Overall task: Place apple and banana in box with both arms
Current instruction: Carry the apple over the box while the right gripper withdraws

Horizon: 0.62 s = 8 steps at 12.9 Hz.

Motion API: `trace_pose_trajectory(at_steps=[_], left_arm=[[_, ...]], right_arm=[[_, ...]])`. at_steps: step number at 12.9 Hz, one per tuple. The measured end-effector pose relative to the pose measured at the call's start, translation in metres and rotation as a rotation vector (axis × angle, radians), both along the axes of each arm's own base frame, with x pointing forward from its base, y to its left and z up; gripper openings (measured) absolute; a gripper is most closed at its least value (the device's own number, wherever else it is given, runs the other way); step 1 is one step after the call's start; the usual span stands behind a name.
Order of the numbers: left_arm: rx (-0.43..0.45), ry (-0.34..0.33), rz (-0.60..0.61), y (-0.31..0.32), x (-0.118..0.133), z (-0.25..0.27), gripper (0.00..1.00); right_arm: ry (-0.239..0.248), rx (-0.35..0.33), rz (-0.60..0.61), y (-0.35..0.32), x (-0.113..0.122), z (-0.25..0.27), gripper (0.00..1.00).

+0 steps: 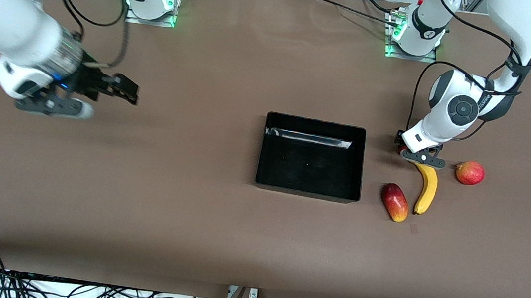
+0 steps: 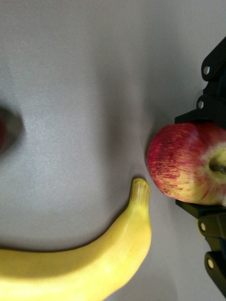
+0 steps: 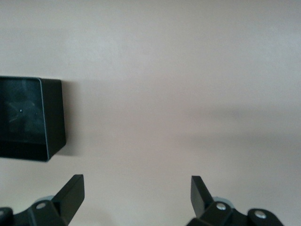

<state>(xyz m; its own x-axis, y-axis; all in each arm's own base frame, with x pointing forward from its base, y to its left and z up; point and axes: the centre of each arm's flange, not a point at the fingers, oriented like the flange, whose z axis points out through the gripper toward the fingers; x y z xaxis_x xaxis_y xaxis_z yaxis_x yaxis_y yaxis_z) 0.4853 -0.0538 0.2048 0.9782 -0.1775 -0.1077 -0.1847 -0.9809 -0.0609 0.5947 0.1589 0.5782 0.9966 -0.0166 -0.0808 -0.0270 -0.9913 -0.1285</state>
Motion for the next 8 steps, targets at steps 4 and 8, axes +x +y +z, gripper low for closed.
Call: trace_pose_trajectory(at_steps=[4, 8], left_arm=[[0.056, 0.08, -0.013, -0.03, 0.038, 0.09, 0.64], [0.073, 0.051, 0.068, -0.132, 0.066, 0.179, 0.64]], right_arm=[[0.037, -0.032, -0.005, -0.036, -0.012, -0.004, 1.0], [0.018, -0.052, 0.01, -0.077, -0.017, 0.008, 1.0]])
